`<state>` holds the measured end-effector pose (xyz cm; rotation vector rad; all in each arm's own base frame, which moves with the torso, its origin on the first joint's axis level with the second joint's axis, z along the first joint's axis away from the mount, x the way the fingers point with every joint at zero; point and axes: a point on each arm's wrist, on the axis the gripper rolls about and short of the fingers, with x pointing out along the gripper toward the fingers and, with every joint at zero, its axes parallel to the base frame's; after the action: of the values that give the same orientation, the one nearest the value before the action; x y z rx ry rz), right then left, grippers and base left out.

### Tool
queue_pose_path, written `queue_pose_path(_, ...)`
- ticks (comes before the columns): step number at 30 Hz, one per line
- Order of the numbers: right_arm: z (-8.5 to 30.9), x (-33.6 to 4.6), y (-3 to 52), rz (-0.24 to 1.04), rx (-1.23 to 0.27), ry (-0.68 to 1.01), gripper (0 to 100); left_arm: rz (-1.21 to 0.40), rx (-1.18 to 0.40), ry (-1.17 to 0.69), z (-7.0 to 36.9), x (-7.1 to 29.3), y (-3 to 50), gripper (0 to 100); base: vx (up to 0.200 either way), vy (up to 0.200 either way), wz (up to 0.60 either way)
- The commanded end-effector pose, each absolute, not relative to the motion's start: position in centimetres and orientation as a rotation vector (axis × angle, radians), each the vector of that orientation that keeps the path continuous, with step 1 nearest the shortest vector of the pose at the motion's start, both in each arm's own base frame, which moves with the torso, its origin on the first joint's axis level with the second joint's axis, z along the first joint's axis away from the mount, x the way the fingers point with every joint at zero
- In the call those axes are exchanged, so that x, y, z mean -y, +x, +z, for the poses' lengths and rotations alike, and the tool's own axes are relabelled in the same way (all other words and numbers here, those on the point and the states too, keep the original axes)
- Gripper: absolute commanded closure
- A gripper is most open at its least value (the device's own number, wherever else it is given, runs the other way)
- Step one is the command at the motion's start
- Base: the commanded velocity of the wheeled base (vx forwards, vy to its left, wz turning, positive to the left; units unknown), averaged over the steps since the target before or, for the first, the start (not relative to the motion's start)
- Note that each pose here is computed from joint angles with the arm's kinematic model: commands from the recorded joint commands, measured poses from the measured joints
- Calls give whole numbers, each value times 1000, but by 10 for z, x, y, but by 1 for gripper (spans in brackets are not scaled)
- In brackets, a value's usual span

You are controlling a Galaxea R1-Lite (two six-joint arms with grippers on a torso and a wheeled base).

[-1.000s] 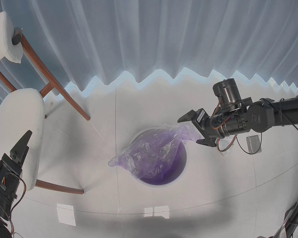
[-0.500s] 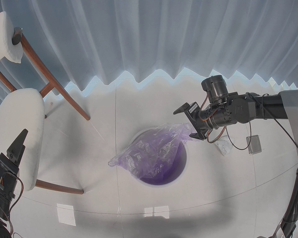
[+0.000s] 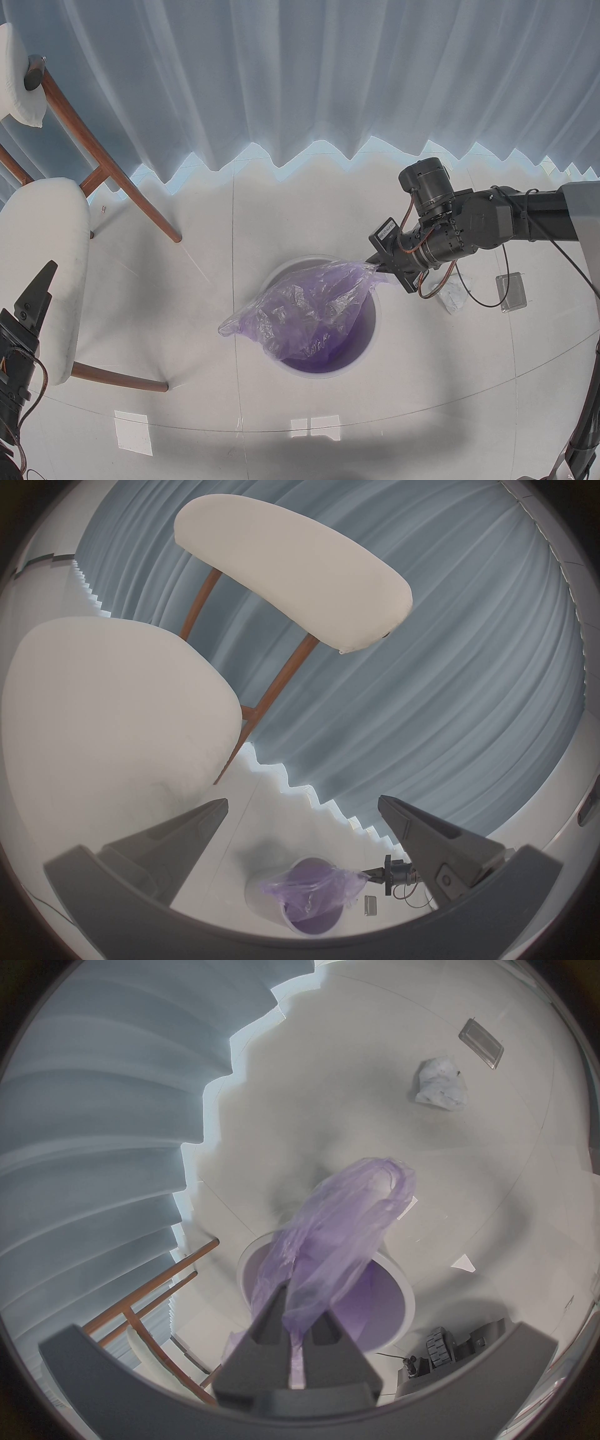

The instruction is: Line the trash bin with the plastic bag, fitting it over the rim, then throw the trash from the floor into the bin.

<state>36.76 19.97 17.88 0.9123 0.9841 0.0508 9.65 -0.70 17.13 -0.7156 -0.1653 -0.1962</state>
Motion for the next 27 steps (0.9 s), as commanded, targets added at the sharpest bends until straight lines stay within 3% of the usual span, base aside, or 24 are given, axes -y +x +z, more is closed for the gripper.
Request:
queue_pose_path(1,200,-187,340,71,-977,908,100,-266,95,-676,164,11,99,0,0,0,0)
queue_pose_path(7,181,-177,294,88,-1061,776,100,-459,-96,-536,149,34,119,0,0,0,0)
queue_pose_path(16,152,-183,258,251,-1025,636,100,-595,-369,-577,123,68,139,0,0,0,0)
queue_pose_path(21,131,-178,244,375,-927,510,100,-680,-586,-678,105,102,143,0,0,0,0)
queue_pose_path(27,108,-165,226,476,-832,358,100,-695,-714,-987,115,147,169,0,0,0,0)
